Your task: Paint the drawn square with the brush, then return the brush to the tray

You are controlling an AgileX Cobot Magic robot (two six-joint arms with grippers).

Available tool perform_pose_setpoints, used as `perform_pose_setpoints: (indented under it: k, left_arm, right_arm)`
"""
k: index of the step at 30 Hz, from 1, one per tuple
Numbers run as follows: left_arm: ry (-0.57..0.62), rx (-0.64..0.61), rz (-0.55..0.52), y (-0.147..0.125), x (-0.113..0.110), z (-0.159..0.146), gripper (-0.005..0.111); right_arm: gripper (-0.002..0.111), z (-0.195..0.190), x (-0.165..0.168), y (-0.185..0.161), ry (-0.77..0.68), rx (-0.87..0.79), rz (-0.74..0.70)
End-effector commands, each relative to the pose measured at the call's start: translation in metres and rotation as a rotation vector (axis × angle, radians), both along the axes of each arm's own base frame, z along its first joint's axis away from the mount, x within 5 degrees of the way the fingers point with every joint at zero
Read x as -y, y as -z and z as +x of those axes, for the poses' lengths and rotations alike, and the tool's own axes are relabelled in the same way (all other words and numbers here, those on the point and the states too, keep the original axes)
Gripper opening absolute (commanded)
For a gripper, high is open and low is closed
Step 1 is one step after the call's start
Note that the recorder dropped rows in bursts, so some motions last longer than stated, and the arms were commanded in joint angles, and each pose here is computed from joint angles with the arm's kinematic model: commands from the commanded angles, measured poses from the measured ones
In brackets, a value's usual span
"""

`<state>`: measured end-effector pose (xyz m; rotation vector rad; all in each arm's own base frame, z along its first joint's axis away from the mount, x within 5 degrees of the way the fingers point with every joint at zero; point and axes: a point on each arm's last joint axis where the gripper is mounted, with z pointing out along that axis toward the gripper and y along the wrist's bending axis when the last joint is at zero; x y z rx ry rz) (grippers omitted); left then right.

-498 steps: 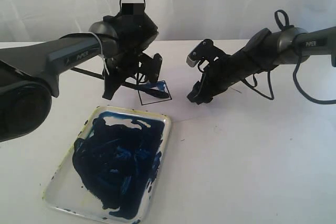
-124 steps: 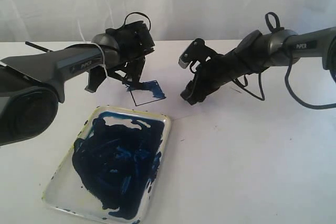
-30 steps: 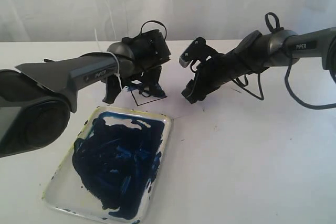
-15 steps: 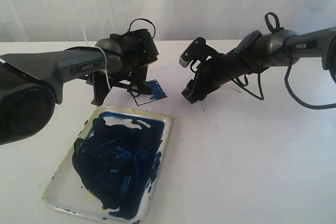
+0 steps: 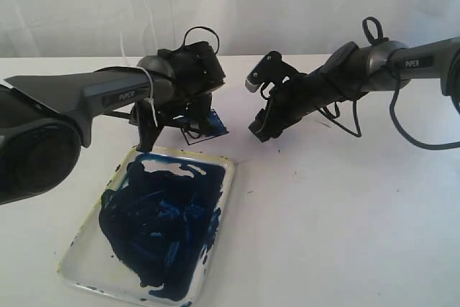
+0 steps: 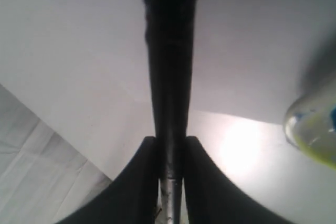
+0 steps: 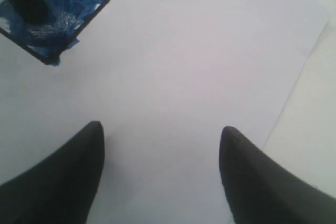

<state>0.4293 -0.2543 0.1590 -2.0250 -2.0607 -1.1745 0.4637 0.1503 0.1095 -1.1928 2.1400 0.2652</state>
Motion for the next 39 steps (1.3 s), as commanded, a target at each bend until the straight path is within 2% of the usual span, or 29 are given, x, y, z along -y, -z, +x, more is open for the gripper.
perform_pose_setpoints:
  k: [1,7,11,16,24,32,39]
  left_arm:
    - [-0.071,-0.078,0.025,0.000,-0.004,-0.011,0.000]
    - [-0.063,-0.046,0.124,0.006,-0.014,-0.010,0.000]
    - [-0.063,-0.049,0.150,0.011,-0.016,-0.011,0.000]
    - [-0.056,0.038,0.195,-0.003,-0.019,-0.006,0.000]
    - [0.006,0.050,0.271,-0.012,-0.020,-0.004,0.000]
    - [0.064,-0.004,0.336,-0.002,-0.017,-0.011,0.000]
    - [0.091,0.048,0.396,-0.005,-0.014,-0.011,0.000]
  right_arm:
    - [0.060,-0.003,0.001,0.013,-0.031,-0.016,-0.042]
    - [0.060,-0.003,0.001,0.013,-0.031,-0.016,-0.042]
    - [0.060,-0.003,0.001,0.013,-0.031,-0.016,-0.042]
    - [0.060,-0.003,0.001,0.013,-0.031,-0.016,-0.042]
    - [0.060,-0.003,0.001,0.013,-0.031,-0.016,-0.042]
    - [0.060,-0.003,0.001,0.013,-0.031,-0.016,-0.042]
    - [0.060,-0.003,0.001,0.013,-0.031,-0.016,-0.042]
